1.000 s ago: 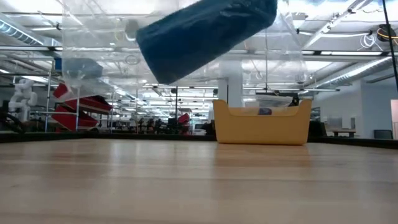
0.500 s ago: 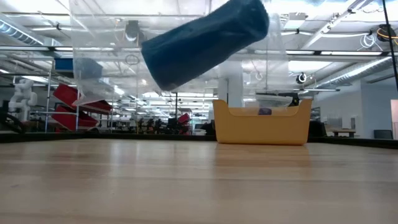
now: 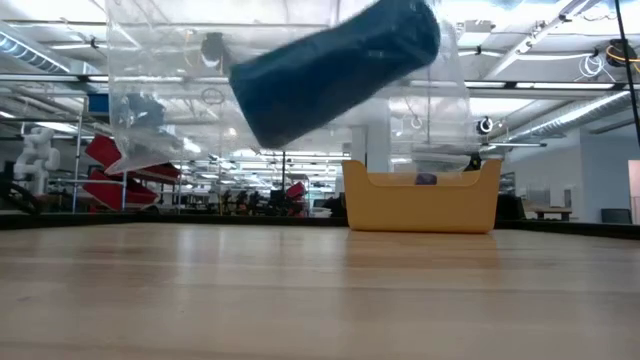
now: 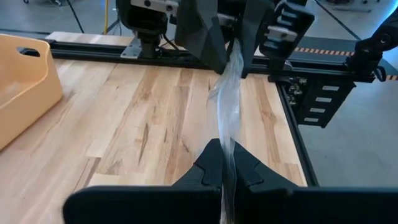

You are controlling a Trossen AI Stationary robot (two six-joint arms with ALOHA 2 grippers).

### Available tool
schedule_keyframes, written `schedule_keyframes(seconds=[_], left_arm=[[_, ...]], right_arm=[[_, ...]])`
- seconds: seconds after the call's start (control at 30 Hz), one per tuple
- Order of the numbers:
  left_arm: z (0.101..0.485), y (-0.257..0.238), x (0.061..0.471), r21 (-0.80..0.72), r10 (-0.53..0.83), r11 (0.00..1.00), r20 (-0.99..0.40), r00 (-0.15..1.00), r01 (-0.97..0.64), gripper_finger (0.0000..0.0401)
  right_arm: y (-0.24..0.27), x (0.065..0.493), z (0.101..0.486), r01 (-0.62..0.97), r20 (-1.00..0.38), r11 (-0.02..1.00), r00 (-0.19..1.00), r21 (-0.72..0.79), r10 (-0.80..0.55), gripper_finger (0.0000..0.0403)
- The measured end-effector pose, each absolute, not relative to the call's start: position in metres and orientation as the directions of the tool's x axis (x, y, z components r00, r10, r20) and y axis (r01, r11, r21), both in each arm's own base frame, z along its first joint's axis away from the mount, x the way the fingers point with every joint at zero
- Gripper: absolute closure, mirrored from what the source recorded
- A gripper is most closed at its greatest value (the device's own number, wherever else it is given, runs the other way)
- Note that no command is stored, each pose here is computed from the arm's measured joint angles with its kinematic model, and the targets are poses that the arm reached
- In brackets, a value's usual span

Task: Roll bandage
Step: Close the transparent zip bag

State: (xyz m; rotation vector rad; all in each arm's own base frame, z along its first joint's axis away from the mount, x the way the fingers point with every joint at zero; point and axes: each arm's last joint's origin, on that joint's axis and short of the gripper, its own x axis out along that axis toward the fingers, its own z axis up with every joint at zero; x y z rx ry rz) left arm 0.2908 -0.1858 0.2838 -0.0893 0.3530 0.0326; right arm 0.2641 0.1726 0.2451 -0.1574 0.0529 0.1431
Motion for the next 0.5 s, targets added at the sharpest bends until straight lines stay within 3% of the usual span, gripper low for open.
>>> schedule_keyframes(seconds=[0.27, 0.5], left_arm=[[0.2786, -0.1826, 0.2964, -0.089, -0.003, 0.996, -0.368, 0.93, -0.032, 0.0401], [0.2787, -0.1827, 0.2964, -0.093, -0.01, 0.995, -0.369, 0.929, -0.026, 0.0401]], right_arm=[[0.1683, 0.2674, 0.2442, -0.169, -0.073, 0.974, 0.984, -0.15, 0.16, 0.0314], [0.1688, 0.2668, 0.2419, -0.175, -0.095, 0.971, 0.982, -0.161, 0.161, 0.0385]])
